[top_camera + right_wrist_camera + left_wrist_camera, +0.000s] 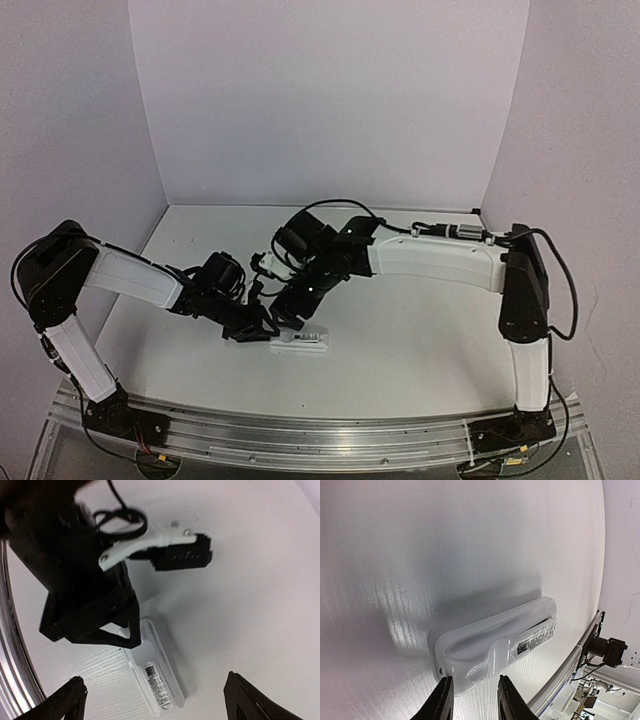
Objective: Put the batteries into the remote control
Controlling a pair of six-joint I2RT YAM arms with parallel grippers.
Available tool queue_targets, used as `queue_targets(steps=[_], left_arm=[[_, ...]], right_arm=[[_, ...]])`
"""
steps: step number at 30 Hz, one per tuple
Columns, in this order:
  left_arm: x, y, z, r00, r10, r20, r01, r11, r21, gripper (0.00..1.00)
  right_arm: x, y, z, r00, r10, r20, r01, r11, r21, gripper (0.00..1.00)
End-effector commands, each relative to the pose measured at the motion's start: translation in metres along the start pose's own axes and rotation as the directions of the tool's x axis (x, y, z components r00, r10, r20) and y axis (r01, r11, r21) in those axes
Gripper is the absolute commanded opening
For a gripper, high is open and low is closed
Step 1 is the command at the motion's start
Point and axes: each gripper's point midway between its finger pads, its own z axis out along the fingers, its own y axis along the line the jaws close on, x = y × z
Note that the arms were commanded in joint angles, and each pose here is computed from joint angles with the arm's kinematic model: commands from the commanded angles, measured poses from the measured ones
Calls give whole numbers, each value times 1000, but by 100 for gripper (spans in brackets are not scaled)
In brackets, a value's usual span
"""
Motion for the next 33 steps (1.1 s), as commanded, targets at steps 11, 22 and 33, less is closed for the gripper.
queue_targets(steps=[11,22,33], left_arm=[[5,-11,-5,998,62,-18,-61,998,32,31],[9,-8,-8,996,76,-47,-76,997,3,31],[8,-9,-8,996,82,-46,-83,997,0,30]], right_arm=[[70,-73,-56,528,842,112,-848,530,20,94],[93,-38,-11,332,928,-168,-943,323,-76,85],[100,-28,30,258,932,-253,-966,246,-79,76]])
